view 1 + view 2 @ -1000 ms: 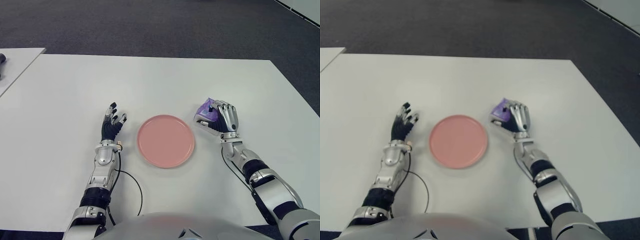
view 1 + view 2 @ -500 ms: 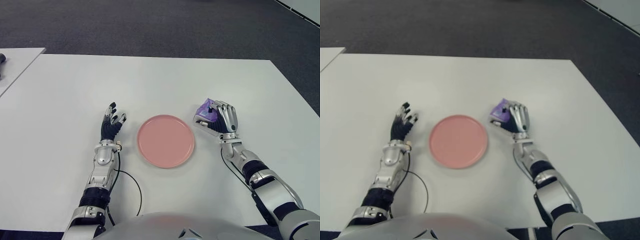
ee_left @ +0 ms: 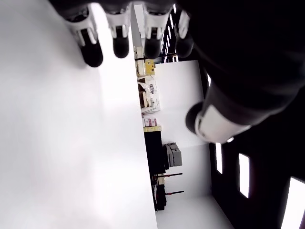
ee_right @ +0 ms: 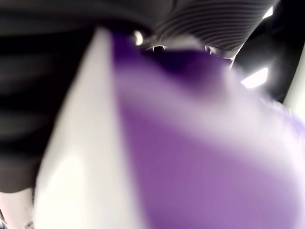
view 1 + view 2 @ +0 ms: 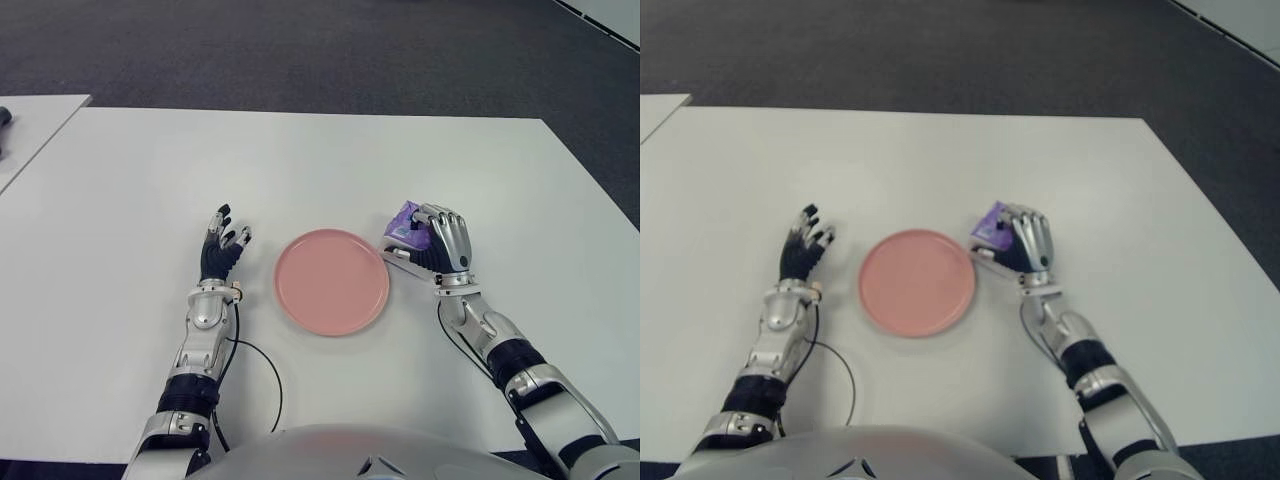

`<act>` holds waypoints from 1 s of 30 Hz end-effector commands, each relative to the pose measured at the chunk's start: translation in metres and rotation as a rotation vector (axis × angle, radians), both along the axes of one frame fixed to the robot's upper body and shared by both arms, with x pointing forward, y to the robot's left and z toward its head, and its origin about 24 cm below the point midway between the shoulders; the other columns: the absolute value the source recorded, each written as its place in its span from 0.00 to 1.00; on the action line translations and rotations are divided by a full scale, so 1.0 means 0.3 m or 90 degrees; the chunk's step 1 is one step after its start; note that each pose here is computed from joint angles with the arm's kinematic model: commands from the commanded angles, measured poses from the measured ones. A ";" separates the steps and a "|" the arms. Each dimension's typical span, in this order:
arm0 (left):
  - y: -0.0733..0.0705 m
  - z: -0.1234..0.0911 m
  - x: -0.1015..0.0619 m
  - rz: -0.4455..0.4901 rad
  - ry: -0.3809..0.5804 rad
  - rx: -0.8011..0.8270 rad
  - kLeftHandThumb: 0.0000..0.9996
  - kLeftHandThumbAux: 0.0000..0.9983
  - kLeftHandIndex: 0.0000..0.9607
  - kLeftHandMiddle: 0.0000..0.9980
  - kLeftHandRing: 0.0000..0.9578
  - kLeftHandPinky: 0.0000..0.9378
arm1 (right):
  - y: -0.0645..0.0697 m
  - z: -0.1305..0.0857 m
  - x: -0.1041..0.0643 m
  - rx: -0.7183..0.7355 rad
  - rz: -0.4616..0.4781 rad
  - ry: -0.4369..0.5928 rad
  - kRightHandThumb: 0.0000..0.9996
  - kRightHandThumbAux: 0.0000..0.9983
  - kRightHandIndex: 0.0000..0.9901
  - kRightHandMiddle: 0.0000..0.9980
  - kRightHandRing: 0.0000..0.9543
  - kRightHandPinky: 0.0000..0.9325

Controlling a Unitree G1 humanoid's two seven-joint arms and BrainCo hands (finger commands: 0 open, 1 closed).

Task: Put the tissue paper into the plate.

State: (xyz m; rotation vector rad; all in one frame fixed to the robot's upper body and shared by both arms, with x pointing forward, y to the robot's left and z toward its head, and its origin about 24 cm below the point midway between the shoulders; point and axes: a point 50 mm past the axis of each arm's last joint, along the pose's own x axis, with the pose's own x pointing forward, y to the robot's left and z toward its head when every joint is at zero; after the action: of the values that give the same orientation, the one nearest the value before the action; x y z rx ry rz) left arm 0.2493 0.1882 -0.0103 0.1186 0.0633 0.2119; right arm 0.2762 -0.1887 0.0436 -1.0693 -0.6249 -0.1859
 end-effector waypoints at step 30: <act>-0.006 -0.029 -0.007 0.000 0.009 -0.014 0.00 0.71 0.00 0.00 0.00 0.00 | 0.164 0.388 0.088 0.118 0.116 -0.205 1.00 0.63 0.83 0.46 0.53 0.90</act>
State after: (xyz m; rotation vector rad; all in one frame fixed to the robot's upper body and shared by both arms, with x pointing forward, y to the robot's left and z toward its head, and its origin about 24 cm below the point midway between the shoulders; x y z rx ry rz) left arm 0.2505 0.1880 -0.0117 0.1020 0.0452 0.2152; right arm 0.3027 -0.1416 0.1629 -0.8025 -0.9655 -0.2623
